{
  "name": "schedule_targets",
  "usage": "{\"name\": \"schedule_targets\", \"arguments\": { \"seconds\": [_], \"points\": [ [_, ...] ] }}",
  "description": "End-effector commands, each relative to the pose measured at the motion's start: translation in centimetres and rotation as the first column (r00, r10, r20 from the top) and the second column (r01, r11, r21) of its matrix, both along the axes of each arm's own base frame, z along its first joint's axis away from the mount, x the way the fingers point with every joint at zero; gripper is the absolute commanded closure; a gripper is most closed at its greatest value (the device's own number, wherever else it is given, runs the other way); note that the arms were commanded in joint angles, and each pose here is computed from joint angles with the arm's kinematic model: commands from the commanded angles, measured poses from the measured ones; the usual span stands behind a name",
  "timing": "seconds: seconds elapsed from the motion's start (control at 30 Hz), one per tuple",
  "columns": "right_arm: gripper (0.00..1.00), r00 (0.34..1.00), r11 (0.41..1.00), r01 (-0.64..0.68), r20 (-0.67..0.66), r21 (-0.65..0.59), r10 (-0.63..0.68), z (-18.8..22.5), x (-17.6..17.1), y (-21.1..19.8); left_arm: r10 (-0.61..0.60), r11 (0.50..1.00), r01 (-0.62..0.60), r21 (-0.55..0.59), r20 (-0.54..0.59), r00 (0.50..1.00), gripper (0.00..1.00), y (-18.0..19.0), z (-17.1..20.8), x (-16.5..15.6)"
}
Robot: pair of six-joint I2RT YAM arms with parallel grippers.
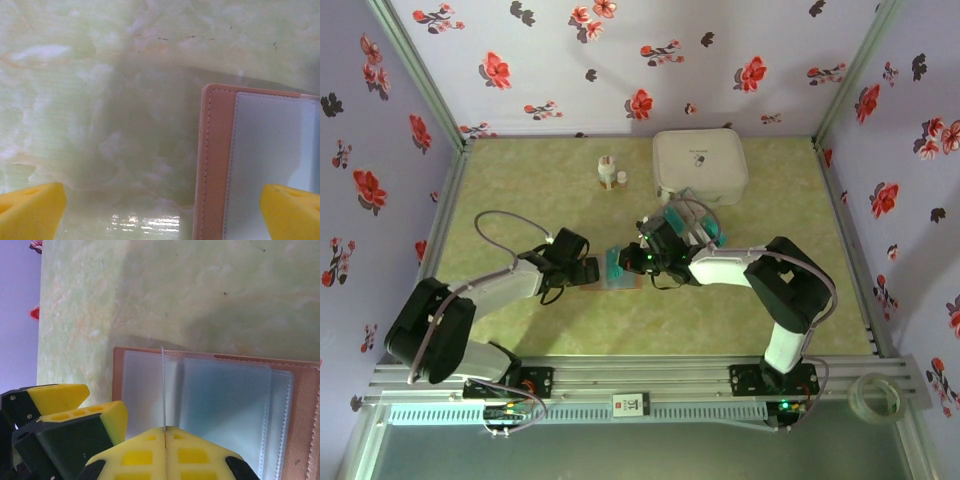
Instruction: Put the credit cards into the card holder
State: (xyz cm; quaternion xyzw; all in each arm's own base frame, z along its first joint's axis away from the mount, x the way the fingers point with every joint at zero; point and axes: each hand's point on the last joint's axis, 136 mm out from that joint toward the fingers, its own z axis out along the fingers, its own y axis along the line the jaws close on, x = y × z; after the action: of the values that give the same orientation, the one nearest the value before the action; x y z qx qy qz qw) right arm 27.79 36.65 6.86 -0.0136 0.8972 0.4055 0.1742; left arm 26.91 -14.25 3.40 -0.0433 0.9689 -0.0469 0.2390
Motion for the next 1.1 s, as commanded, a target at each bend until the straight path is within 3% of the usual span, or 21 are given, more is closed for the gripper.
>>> {"name": "schedule_targets", "arguments": {
  "seconds": [0.0, 0.47, 1.07],
  "points": [
    [1.00, 1.000, 1.000, 0.021, 0.007, 0.008, -0.021, 0.0, 0.2, -0.7, -0.010, 1.000, 0.010, 0.009, -0.002, 1.000, 0.00, -0.1, -0.6, 0.0],
    [1.00, 0.998, 0.998, 0.059, -0.012, 0.011, -0.059, -1.1, 0.4, -2.5, 0.024, 0.999, -0.023, 0.031, -0.044, 0.999, 0.00, 0.7, -2.4, -1.0],
    [1.00, 0.997, 0.986, 0.024, 0.070, 0.163, -0.036, 1.8, 0.7, -1.5, 0.035, 0.999, -0.033, 0.037, -0.055, 0.998, 0.00, 1.0, -2.9, -1.4]
  ]
}}
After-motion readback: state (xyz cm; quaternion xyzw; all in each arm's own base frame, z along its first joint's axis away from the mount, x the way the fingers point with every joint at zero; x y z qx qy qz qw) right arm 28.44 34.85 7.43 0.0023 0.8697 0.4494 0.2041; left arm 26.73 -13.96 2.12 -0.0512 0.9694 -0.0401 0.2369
